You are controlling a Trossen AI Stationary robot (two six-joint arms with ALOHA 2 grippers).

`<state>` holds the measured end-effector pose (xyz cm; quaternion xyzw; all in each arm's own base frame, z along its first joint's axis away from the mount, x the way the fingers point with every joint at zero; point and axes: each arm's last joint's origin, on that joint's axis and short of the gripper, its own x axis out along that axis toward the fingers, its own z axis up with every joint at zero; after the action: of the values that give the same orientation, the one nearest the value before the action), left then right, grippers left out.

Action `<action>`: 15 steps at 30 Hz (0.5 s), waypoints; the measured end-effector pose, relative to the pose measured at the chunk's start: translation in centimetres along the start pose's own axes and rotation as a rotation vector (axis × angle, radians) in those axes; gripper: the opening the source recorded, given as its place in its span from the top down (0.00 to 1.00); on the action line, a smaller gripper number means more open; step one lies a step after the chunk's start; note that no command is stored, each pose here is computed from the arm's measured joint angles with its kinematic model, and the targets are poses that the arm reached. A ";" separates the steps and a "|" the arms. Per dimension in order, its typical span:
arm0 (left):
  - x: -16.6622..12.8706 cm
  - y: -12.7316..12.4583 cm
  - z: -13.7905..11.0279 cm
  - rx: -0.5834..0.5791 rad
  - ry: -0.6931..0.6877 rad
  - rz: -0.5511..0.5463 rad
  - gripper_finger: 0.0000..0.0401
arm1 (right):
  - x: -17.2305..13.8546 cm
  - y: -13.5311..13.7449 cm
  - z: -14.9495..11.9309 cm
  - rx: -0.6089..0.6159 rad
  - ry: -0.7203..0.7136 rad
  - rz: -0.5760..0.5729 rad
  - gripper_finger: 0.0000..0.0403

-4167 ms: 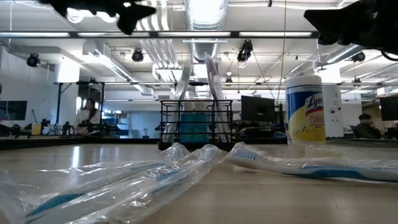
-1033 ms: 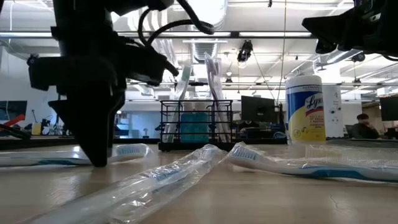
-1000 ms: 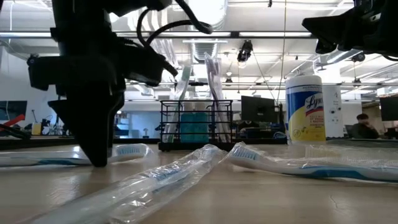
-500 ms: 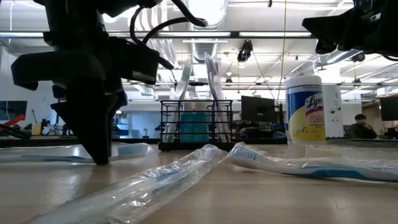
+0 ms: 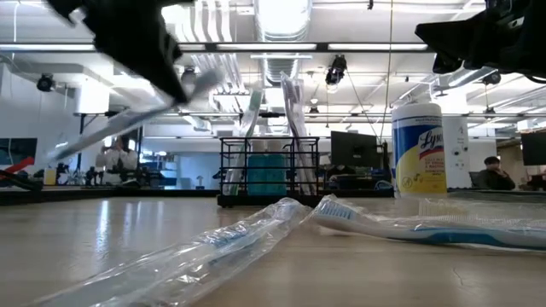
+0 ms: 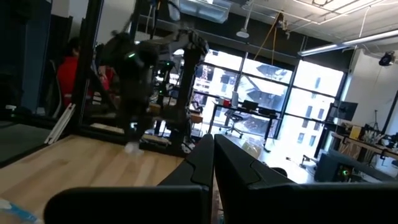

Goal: Pick & Place toothbrushing station
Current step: Put the left blue toothbrush in the wire organizer

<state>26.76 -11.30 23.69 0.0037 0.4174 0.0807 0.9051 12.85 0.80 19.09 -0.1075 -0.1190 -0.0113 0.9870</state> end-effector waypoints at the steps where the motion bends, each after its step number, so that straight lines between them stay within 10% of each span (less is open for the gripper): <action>1: -0.9 0.6 0.0 0.012 -0.076 -0.002 0.98 | 0.0 0.0 0.0 0.000 0.001 0.002 0.98; 15: -6.1 10.4 -6.8 0.139 -0.965 0.032 0.99 | 0.0 0.0 0.0 -0.046 -0.003 0.001 0.98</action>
<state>16.27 -2.34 24.66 0.1075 -0.0454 0.0557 0.9916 12.85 0.80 19.12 -0.1302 -0.1201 -0.0136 0.9841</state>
